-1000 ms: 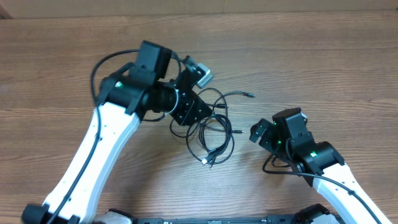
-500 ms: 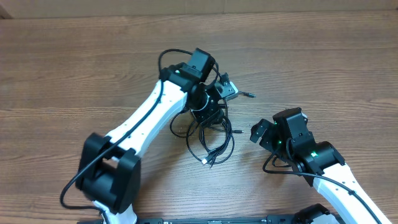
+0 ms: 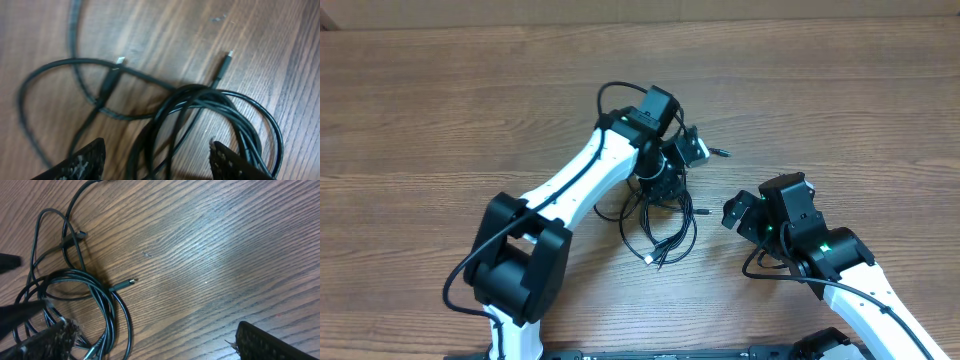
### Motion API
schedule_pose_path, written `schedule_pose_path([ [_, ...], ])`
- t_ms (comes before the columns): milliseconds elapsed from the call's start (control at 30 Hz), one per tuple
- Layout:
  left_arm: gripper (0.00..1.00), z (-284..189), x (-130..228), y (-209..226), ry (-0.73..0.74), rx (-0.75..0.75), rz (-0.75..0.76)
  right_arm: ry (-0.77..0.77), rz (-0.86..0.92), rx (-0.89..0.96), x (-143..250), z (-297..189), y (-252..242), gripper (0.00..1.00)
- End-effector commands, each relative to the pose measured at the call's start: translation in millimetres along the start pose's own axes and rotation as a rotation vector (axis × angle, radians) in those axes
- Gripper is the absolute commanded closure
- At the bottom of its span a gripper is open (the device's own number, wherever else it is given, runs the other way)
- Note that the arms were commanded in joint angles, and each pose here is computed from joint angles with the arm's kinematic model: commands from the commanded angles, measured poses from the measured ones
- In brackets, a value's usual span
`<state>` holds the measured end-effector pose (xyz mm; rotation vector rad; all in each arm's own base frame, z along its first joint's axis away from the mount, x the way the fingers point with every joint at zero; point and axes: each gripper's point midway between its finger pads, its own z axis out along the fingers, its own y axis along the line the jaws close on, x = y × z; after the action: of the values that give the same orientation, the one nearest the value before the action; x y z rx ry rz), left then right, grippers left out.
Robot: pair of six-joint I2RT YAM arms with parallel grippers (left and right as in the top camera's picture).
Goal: Untangle cables
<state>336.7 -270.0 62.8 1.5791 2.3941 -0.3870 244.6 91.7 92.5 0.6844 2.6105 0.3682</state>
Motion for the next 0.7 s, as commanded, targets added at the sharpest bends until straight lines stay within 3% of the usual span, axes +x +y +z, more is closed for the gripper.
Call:
schedule_pose_path([
  [0,0.34,11.5,-4.8,-8.3,0.016,0.013,0.083,-0.018,0.000,0.002,-4.6,-0.7,0.0,0.00],
  [667,0.41,25.2,-8.8,-6.0,0.008,0.007,0.108,-0.018,0.000,0.002,-4.6,-0.7,0.0,0.00],
])
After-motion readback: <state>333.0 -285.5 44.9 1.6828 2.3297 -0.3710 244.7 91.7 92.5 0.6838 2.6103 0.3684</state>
